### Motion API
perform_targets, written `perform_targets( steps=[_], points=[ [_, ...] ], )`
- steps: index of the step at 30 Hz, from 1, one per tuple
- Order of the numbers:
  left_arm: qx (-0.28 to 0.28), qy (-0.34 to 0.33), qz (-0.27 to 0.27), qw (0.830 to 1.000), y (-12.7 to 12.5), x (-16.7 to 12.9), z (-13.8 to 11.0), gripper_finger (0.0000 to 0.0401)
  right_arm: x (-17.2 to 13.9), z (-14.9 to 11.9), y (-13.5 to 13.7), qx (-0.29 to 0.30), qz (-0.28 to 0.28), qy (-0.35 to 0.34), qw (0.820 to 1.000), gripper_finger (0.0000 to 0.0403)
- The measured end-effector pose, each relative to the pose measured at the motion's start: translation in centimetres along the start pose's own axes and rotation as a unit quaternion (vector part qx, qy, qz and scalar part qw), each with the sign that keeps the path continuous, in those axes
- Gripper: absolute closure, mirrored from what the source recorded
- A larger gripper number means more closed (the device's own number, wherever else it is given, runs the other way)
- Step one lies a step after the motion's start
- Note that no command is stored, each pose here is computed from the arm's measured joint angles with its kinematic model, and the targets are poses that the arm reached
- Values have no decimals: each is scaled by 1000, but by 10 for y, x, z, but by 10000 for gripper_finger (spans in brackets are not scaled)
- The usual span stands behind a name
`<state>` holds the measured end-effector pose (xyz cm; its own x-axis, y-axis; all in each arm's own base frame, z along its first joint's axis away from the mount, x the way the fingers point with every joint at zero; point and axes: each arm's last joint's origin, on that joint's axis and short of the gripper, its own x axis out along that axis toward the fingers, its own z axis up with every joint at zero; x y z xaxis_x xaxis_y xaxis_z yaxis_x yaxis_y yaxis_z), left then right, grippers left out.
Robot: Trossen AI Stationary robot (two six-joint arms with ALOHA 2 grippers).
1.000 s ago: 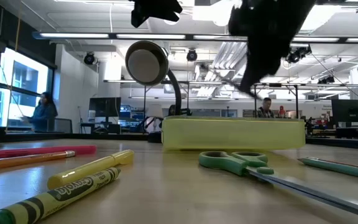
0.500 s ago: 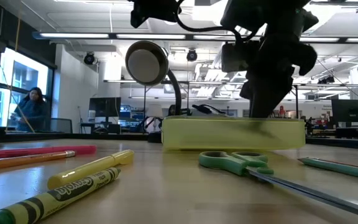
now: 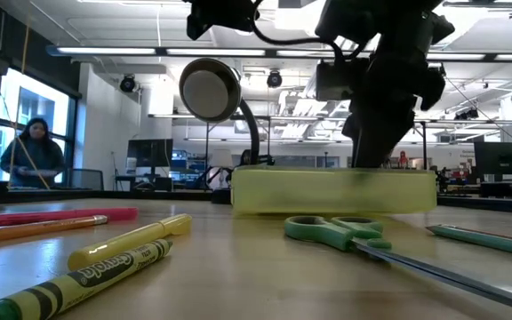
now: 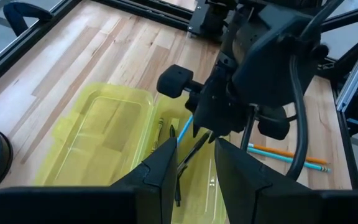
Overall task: Pick & place school supplies into a supply box
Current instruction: Put the pink pen into the yellow supply box
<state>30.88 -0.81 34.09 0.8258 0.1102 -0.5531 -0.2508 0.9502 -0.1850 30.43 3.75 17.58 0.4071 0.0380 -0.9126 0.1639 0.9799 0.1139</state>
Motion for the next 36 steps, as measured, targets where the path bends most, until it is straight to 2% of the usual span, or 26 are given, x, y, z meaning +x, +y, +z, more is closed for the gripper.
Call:
perform_targets(
  steps=[6,10,12,15,22,27,32,36],
  points=[
    [0,0,0,1000,0,0,0,263,-30,1,10,-3,27,-43,999,315],
    [0,0,0,1000,0,0,0,263,-60,-4,21,39,65,-77,994,314],
    [0,0,0,1000,0,0,0,263,-71,-8,29,70,94,-79,990,311],
    [0,0,0,1000,0,0,0,263,-77,-18,47,77,123,-66,987,308],
    [0,0,1,1000,0,0,0,263,-58,-46,88,107,98,-19,989,309],
    [0,0,1,1000,0,0,0,263,-37,-62,112,146,97,26,984,309],
    [0,0,0,1000,0,0,0,263,-11,-73,125,173,74,56,980,309],
    [-3,2,0,1000,0,0,0,263,-1,-76,127,173,71,64,980,309]
  ],
)
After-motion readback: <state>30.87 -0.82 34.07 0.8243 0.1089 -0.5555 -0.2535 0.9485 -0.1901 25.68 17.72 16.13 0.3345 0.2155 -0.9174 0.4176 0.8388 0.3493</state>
